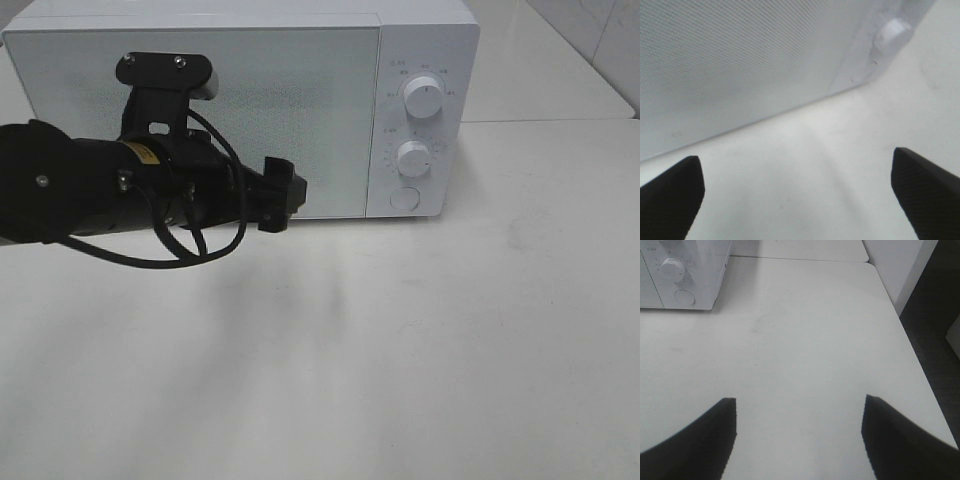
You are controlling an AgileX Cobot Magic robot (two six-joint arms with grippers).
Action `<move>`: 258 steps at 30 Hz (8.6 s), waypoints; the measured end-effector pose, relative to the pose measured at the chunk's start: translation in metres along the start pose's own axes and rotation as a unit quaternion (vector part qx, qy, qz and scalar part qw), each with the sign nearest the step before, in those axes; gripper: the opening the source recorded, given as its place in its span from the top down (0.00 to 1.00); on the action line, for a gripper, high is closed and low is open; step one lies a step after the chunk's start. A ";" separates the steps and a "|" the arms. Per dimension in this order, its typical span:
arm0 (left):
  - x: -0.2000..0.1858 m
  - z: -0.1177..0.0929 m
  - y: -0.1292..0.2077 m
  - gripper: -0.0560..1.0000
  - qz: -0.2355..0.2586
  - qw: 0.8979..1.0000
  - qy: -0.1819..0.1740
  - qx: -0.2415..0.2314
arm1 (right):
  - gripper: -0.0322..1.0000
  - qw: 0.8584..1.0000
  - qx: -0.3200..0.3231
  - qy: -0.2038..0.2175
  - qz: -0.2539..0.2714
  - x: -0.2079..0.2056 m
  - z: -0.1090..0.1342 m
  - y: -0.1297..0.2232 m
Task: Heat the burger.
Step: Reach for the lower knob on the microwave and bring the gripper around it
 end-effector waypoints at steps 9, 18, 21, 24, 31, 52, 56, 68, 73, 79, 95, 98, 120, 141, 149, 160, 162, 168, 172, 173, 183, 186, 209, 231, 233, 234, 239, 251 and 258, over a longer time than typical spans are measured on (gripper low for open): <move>-0.035 -0.027 0.027 0.03 0.120 0.989 0.081 0.007 | 0.31 1.000 0.000 0.000 0.000 0.000 0.000 0.000; -0.088 0.001 0.067 0.03 0.289 0.950 0.114 -0.030 | 0.31 1.000 0.000 0.000 0.000 0.000 0.000 0.000; -0.101 0.017 0.068 0.03 0.306 0.945 0.106 -0.053 | 0.31 1.000 0.000 0.000 0.000 0.000 0.000 0.000; -0.122 0.043 0.068 0.03 0.320 0.940 0.087 -0.080 | 0.31 1.000 0.000 0.000 0.000 0.000 0.000 0.000; -0.191 0.108 0.073 0.03 0.331 0.934 -0.004 -0.137 | 0.31 1.000 0.000 0.000 0.000 0.000 0.000 0.000; -0.303 0.097 0.085 0.03 0.169 0.964 -0.160 -0.126 | 0.31 1.000 0.000 0.000 0.000 0.000 0.000 0.000; -0.311 0.094 0.088 0.03 0.149 0.967 -0.175 -0.113 | 0.31 1.000 0.000 0.000 0.000 0.000 0.000 0.000; -0.321 0.083 0.106 0.03 0.082 0.972 -0.206 -0.074 | 0.31 1.000 0.000 0.000 0.000 0.000 0.000 0.000; -0.334 0.075 0.101 0.03 0.029 0.973 -0.221 -0.056 | 0.31 1.000 0.000 0.000 0.000 0.000 0.000 0.000; -0.348 0.065 0.099 0.03 -0.027 0.971 -0.235 -0.037 | 0.31 1.000 0.000 0.000 0.000 0.000 0.000 0.000; -0.348 0.065 0.099 0.03 -0.029 0.971 -0.235 -0.037 | 0.31 1.000 0.000 0.000 0.000 0.000 0.000 0.000; -0.348 0.065 0.099 0.03 -0.029 0.971 -0.235 -0.037 | 0.31 1.000 0.000 0.000 0.000 0.000 0.000 0.000; -0.348 0.065 0.099 0.03 -0.029 0.971 -0.235 -0.037 | 0.31 1.000 -0.002 0.000 0.000 0.000 0.000 0.000; -0.348 0.065 0.099 0.03 -0.029 0.971 -0.235 -0.037 | 0.24 0.999 -0.010 -0.015 -0.045 0.025 0.015 -0.053; -0.348 0.065 0.099 0.03 -0.029 0.971 -0.235 -0.037 | 0.23 0.999 -0.017 -0.021 -0.036 0.071 0.026 -0.077; -0.348 0.065 0.099 0.03 -0.029 0.971 -0.235 -0.037 | 0.23 0.997 -0.021 -0.040 -0.065 0.128 0.039 -0.095; -0.348 0.065 0.099 0.03 -0.029 0.971 -0.235 -0.037 | 0.23 0.996 -0.022 -0.043 -0.069 0.138 0.041 -0.098; -0.348 0.065 0.099 0.03 -0.029 0.971 -0.235 -0.037 | 0.23 0.993 -0.022 -0.057 -0.101 0.164 0.049 -0.111; -0.348 0.065 0.099 0.03 -0.029 0.971 -0.235 -0.037 | 0.23 0.991 -0.005 -0.064 -0.115 0.183 0.052 -0.116; -0.348 0.065 0.099 0.03 -0.029 0.971 -0.235 -0.037 | 0.23 0.991 0.000 -0.062 -0.120 0.193 0.052 -0.116; -0.348 0.065 0.099 0.03 -0.029 0.971 -0.235 -0.037 | 0.23 0.987 -0.017 -0.064 -0.147 0.214 0.062 -0.101; -0.348 0.065 0.099 0.03 -0.029 0.971 -0.235 -0.037 | 0.23 0.986 -0.028 -0.068 -0.152 0.217 0.072 -0.092; -0.348 0.065 0.099 0.03 -0.029 0.971 -0.235 -0.037 | 0.23 0.981 -0.063 -0.048 -0.179 0.219 0.142 -0.032; -0.348 0.065 0.099 0.03 -0.029 0.971 -0.235 -0.037 | 0.23 0.990 -0.060 -0.028 -0.126 0.237 0.162 0.012; -0.348 0.065 0.099 0.03 -0.029 0.971 -0.235 -0.037 | 0.23 0.990 -0.061 -0.027 -0.124 0.238 0.162 0.013; -0.348 0.065 0.099 0.03 -0.029 0.971 -0.235 -0.037 | 0.23 0.990 -0.061 -0.027 -0.123 0.238 0.162 0.014; -0.348 0.065 0.099 0.03 -0.029 0.971 -0.235 -0.037 | 0.23 0.991 -0.048 -0.029 -0.123 0.238 0.162 0.014; -0.348 0.065 0.099 0.03 -0.029 0.971 -0.235 -0.037 | 0.23 0.991 -0.038 -0.030 -0.122 0.240 0.164 0.014; -0.348 0.065 0.099 0.03 -0.029 0.971 -0.235 -0.037 | 0.23 0.991 -0.033 -0.014 -0.132 0.263 0.166 0.005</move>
Point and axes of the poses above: a point on each arm's last joint axis where the gripper is mounted, x pointing out along that axis toward the gripper, z along the wrist's bending axis when the last joint is at zero, y = z × x, the point moved 9 cm from there along x, pointing out along that axis toward the gripper, and after that the axes turned 10 degrees about x, right-handed, at the moved point
